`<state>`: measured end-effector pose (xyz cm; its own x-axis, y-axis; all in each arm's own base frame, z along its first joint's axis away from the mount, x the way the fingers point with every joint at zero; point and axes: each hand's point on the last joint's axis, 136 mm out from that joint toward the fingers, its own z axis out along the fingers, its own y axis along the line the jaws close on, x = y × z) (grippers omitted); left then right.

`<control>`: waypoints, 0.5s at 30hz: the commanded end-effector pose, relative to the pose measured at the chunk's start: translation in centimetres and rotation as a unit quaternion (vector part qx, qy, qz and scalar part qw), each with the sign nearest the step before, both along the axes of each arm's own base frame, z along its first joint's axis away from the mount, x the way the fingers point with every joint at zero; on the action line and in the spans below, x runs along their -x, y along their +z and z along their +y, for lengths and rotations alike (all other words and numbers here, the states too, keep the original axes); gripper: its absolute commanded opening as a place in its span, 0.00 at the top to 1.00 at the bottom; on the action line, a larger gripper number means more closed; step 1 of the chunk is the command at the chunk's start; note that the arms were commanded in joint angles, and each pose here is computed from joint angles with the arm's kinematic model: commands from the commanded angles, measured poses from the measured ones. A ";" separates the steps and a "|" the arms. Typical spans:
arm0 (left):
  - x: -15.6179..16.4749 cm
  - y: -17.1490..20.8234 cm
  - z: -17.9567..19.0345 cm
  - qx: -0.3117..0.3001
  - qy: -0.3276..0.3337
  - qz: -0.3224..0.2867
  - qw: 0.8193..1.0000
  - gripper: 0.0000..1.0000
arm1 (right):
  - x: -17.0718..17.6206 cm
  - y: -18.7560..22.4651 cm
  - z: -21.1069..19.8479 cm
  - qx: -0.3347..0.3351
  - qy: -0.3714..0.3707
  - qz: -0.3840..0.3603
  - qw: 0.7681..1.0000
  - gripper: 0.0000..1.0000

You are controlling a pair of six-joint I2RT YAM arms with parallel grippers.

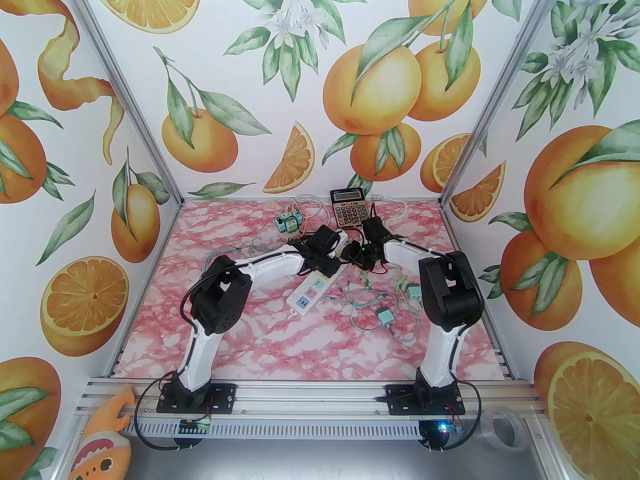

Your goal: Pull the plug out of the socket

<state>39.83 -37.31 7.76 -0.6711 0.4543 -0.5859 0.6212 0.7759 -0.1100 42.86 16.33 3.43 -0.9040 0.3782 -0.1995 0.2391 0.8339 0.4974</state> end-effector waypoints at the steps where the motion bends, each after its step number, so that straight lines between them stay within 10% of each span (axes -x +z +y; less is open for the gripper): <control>1: -1.0 5.6 0.5 0.074 0.021 -0.007 0.997 0.82 | 2.2 -3.1 -2.4 0.071 -0.010 0.055 0.996 0.55; 15: -1.5 10.3 2.2 0.068 0.040 -0.046 0.996 0.81 | 1.6 -0.7 -1.9 0.060 0.000 0.023 0.998 0.50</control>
<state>40.98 -35.30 11.85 -0.6962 0.3649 -0.6182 0.5706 0.8038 -0.1681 42.85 16.17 3.49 -0.9070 0.3602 -0.2182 0.2228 0.8501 0.4772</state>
